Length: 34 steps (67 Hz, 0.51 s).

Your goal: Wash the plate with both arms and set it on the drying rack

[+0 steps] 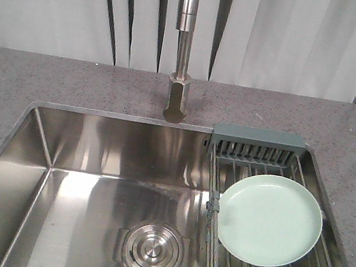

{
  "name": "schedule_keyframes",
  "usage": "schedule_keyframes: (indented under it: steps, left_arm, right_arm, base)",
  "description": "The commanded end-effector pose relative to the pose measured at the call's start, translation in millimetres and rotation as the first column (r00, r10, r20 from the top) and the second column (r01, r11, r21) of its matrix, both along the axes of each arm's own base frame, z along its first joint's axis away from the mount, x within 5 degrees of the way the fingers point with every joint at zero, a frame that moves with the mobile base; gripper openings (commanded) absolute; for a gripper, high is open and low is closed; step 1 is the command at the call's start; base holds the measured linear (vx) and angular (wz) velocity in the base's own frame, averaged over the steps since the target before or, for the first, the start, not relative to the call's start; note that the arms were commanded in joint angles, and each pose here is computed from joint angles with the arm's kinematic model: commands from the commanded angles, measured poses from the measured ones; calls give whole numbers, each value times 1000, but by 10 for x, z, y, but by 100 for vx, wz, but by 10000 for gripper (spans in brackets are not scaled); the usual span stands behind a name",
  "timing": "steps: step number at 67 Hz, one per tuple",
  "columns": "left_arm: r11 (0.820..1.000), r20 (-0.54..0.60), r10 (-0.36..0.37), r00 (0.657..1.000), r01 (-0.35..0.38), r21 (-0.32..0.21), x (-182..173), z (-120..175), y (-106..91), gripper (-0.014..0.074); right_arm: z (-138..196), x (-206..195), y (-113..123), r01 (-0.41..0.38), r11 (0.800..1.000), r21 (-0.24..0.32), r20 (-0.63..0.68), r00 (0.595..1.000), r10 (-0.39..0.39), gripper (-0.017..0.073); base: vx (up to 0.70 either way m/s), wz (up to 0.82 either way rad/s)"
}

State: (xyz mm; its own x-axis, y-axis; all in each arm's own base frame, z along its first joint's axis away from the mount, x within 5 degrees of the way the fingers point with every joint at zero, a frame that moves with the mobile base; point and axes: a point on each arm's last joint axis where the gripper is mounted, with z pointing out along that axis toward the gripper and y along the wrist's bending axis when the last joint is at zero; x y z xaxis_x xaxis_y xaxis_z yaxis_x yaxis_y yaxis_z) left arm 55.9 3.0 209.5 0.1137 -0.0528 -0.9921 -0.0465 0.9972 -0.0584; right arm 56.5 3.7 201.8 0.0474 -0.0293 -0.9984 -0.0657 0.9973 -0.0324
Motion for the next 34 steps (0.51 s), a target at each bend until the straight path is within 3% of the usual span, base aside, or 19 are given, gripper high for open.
schedule_keyframes:
  steps: [1,34]
  left_arm:
    - [1000,115,2,993,-1,-10,-42,167,1,-6]
    - [1000,115,2,993,-1,-10,-42,167,1,-6]
  right_arm:
    - [69,-9,4,-2,1000,-11,84,996,3,-8]
    - [69,-9,4,-2,1000,-12,85,996,3,-8]
  base:
    - [0,0]
    - [0,0]
